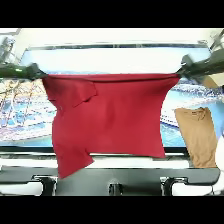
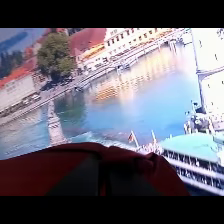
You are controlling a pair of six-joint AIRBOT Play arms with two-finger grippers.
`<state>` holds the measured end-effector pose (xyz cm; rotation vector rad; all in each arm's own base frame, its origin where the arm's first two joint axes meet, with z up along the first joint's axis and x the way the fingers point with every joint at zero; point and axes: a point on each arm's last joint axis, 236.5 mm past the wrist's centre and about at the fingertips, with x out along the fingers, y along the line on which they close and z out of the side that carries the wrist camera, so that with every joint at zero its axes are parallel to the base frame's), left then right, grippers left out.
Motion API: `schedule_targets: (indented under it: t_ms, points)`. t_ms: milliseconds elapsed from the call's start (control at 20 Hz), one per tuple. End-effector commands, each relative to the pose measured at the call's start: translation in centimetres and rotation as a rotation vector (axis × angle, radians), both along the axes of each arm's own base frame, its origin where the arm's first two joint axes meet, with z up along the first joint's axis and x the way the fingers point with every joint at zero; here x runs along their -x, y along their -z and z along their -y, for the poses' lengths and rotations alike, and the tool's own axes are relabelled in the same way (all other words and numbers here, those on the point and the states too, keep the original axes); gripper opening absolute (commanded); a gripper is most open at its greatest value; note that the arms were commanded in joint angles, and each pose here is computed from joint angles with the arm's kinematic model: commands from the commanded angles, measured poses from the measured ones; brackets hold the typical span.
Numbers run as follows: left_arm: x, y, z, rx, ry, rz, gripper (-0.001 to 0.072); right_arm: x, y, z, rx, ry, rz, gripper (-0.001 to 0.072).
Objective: Fold the clothes and pants, and hang the long-sleeved shirts on hangers.
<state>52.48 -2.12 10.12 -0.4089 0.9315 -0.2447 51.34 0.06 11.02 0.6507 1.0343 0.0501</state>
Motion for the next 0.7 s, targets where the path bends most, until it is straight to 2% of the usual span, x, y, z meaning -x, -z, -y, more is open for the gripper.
schedule_targets:
  t_ms: [0, 200, 400, 650]
  points:
    - [-5.1, 8.4, 1.5, -0.002, -0.001, -0.038, 0.0017, -5.5, 9.5, -1.2, 0.016, 0.009, -0.002, 0.0026]
    - [-4.9, 10.6, 1.1, -0.037, 0.037, -0.105, 0.0017, -5.9, 11.8, -1.1, -0.009, 0.061, -0.048, 0.0026]
    - [-0.9, 11.9, 0.5, -0.024, 0.103, -0.268, 0.0017, -2.0, 12.5, -0.9, 0.058, -0.027, -0.193, 0.0026]
    - [3.4, 13.0, 0.7, -0.037, 0.185, -0.435, 0.0018, 2.6, 14.1, -1.6, 0.08, -0.113, -0.382, 0.0027]
